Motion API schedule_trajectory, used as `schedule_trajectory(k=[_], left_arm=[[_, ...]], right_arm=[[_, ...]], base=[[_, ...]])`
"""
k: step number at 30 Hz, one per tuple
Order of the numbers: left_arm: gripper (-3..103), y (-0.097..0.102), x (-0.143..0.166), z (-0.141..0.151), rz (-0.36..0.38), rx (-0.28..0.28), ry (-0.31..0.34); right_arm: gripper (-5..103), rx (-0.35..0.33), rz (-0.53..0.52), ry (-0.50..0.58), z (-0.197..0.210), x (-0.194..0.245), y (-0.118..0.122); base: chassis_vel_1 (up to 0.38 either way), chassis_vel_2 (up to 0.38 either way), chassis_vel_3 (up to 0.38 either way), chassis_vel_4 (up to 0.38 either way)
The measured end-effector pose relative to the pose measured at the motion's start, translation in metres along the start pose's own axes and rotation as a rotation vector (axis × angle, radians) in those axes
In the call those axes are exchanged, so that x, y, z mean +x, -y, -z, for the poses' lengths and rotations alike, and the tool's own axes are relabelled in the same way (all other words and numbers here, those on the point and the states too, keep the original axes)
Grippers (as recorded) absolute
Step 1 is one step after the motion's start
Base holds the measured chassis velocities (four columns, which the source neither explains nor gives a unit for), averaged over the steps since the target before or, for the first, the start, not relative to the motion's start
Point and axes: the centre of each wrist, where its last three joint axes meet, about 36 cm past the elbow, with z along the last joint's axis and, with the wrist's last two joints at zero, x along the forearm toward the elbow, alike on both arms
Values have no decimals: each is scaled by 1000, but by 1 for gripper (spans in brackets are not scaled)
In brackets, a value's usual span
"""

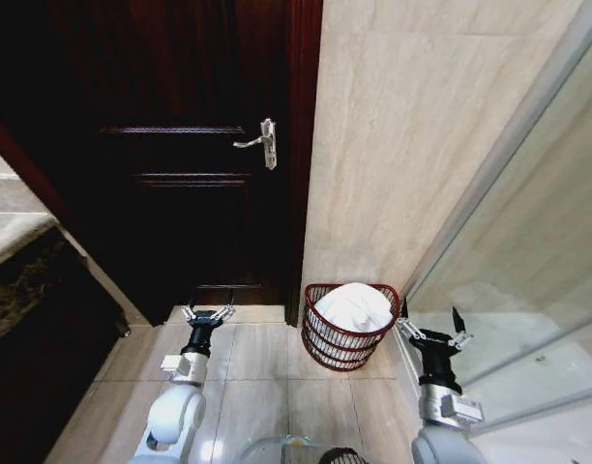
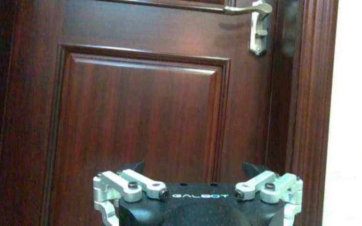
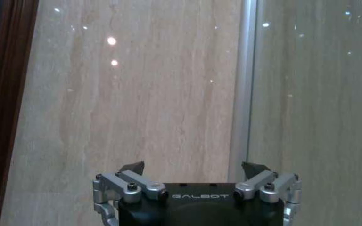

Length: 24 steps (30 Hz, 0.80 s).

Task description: Discard the used towel into the hamper.

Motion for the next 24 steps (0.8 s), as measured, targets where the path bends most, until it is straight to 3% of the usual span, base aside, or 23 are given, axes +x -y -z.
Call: schedule_trajectory(k=[24], left_arm=[[100, 8, -8, -7, 1, 20, 3]], right_arm=[[100, 34, 16, -79, -10, -2, -5]], base=[[0, 0, 0, 0]])
